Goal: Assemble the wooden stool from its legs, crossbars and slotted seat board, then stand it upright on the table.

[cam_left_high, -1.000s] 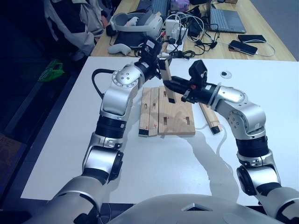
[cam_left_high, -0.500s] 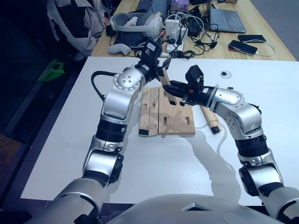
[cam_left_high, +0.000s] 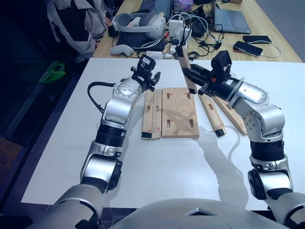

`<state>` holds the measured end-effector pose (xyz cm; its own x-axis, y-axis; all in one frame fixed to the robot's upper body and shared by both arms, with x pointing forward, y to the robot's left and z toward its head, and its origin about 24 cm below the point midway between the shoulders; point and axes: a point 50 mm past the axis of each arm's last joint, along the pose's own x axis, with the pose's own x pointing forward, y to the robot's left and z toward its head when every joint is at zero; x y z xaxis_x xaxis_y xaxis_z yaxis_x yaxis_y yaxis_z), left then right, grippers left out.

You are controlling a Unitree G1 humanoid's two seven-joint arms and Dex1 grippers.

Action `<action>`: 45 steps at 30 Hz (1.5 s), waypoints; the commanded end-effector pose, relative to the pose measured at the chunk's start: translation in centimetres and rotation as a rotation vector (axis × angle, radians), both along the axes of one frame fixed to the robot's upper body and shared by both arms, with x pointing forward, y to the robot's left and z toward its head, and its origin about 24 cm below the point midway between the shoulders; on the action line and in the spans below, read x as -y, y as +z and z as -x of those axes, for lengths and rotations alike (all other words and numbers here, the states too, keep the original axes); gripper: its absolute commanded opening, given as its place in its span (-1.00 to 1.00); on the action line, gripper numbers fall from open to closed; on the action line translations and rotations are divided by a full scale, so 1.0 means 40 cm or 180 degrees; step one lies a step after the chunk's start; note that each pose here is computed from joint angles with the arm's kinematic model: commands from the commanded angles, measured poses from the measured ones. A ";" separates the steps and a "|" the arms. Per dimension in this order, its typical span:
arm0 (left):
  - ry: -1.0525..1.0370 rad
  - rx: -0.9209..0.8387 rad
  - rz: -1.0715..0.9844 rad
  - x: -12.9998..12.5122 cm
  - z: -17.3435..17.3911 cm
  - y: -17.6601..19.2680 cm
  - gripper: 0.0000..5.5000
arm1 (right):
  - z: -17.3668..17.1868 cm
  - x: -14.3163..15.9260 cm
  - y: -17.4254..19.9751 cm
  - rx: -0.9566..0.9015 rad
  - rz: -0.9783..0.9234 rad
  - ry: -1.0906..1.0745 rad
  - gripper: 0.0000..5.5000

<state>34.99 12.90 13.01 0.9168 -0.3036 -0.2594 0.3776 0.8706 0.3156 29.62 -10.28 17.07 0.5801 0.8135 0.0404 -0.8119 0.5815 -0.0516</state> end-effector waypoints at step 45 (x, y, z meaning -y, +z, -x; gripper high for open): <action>-0.0397 0.0246 0.0985 0.086 0.033 0.135 -0.08 | -0.119 -0.054 -0.060 -0.0081 0.0337 0.0073 -0.86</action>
<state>33.23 9.02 17.96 0.8607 -0.5001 -0.0956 0.5075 0.8577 0.0823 34.39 -7.57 13.81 0.5419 0.8365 -0.0816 -0.8404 0.5391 -0.0555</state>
